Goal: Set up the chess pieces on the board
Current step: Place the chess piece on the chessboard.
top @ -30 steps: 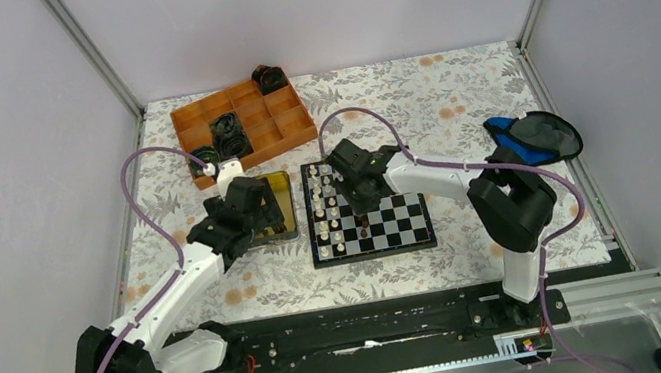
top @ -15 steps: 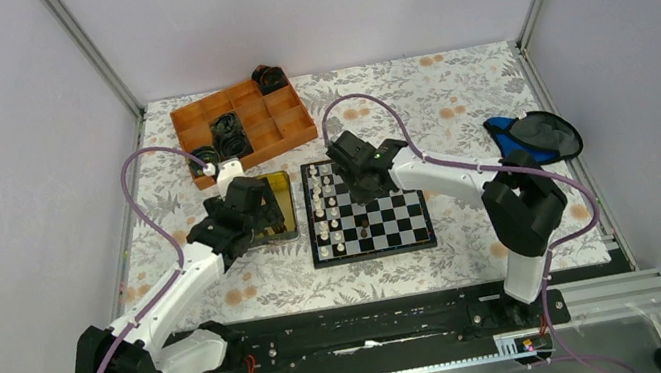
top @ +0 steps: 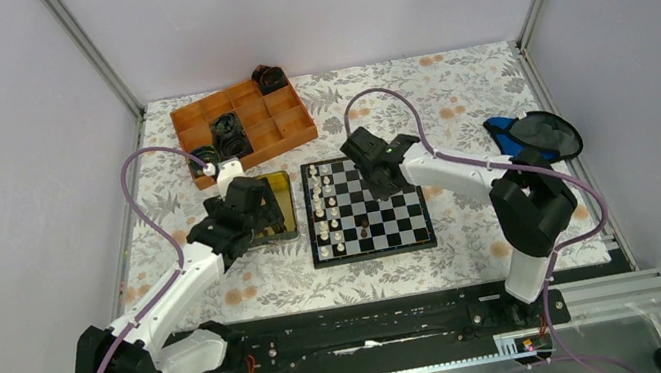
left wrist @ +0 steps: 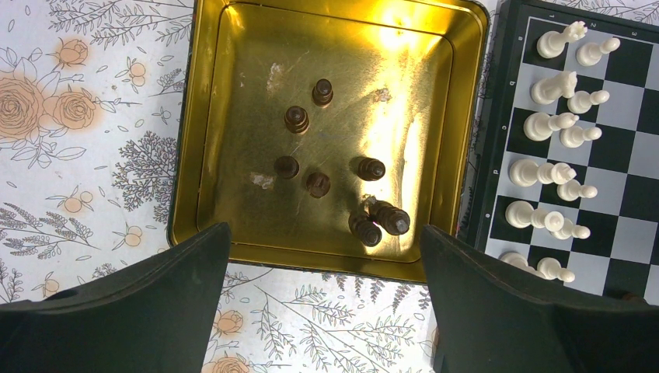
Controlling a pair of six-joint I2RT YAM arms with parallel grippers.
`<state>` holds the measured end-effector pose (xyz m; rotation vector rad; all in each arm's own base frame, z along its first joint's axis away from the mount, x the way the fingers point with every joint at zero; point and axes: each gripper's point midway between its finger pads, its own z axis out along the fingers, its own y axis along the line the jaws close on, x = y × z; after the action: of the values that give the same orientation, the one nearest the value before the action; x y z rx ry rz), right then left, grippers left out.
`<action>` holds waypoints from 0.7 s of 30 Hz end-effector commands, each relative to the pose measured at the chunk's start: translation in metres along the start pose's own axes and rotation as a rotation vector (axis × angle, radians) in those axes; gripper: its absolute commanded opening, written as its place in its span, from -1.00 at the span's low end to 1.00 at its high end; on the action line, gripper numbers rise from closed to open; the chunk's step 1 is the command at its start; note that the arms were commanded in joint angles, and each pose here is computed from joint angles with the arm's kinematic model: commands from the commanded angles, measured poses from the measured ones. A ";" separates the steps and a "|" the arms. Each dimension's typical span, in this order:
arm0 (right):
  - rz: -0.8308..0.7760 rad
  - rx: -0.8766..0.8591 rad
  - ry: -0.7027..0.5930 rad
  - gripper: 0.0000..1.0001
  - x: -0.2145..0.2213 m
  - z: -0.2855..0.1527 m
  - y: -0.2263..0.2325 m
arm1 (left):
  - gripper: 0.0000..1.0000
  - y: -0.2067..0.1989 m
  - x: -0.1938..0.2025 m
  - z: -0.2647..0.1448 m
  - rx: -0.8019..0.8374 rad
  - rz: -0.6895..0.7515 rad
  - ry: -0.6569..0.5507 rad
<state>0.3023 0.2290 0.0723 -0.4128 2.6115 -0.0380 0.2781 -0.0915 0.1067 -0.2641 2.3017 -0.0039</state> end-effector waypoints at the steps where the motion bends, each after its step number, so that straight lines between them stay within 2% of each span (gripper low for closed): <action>1: 0.054 0.038 -0.005 -1.00 0.001 -0.008 -0.021 | 0.97 -0.003 -0.009 -0.002 0.003 0.016 -0.020; 21: 0.096 0.039 0.042 -1.00 0.018 0.012 -0.037 | 0.98 -0.003 -0.007 -0.001 -0.002 0.021 -0.014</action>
<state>0.2958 0.1866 0.0443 -0.3275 2.7058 -0.1244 0.2781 -0.0915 0.1050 -0.2628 2.3072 0.0005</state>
